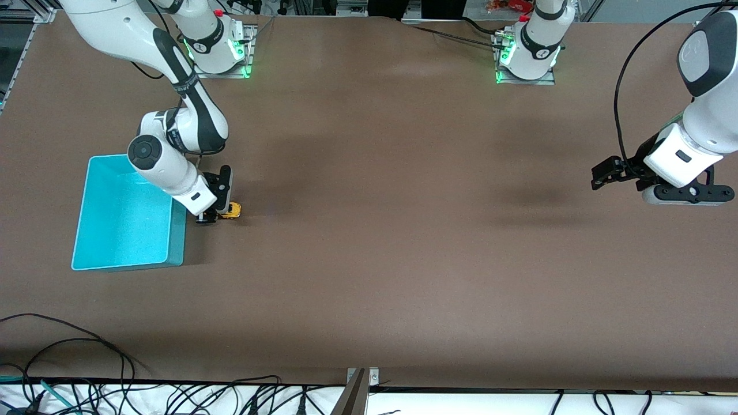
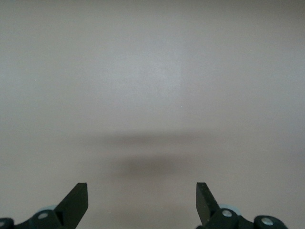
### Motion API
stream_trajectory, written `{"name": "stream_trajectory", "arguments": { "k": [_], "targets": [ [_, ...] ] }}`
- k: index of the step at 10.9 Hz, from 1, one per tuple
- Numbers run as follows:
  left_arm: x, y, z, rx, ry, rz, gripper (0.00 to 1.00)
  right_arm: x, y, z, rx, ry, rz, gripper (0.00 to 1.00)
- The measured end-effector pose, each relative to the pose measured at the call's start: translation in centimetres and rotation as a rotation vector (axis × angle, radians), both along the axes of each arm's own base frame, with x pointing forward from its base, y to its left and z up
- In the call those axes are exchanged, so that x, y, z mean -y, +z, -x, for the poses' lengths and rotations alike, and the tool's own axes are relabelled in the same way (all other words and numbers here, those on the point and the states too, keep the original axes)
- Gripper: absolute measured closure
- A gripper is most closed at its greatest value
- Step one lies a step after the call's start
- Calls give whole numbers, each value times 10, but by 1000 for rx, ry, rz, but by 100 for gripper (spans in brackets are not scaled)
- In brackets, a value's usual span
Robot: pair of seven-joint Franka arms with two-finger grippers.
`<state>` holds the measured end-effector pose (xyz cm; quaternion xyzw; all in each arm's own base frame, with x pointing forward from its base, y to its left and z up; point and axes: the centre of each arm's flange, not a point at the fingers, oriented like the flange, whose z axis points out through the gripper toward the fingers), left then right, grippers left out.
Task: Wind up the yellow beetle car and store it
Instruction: 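Close the right gripper on the yellow car and lift it, then move the car over the cyan bin and lower it inside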
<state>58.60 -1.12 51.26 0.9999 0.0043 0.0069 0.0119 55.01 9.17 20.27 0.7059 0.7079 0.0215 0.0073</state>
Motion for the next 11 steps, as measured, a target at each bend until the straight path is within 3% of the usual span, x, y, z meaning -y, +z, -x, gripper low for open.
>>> {"name": "stream_trajectory", "arguments": {
  "k": [8, 11],
  "targets": [
    [-3, 4, -1, 9, 5, 0, 0, -2, 135, -3, -61, 10, -4, 55],
    [-3, 4, -1, 9, 5, 0, 0, 30, 171, -6, -88, 20, 0, 55]
  ]
}}
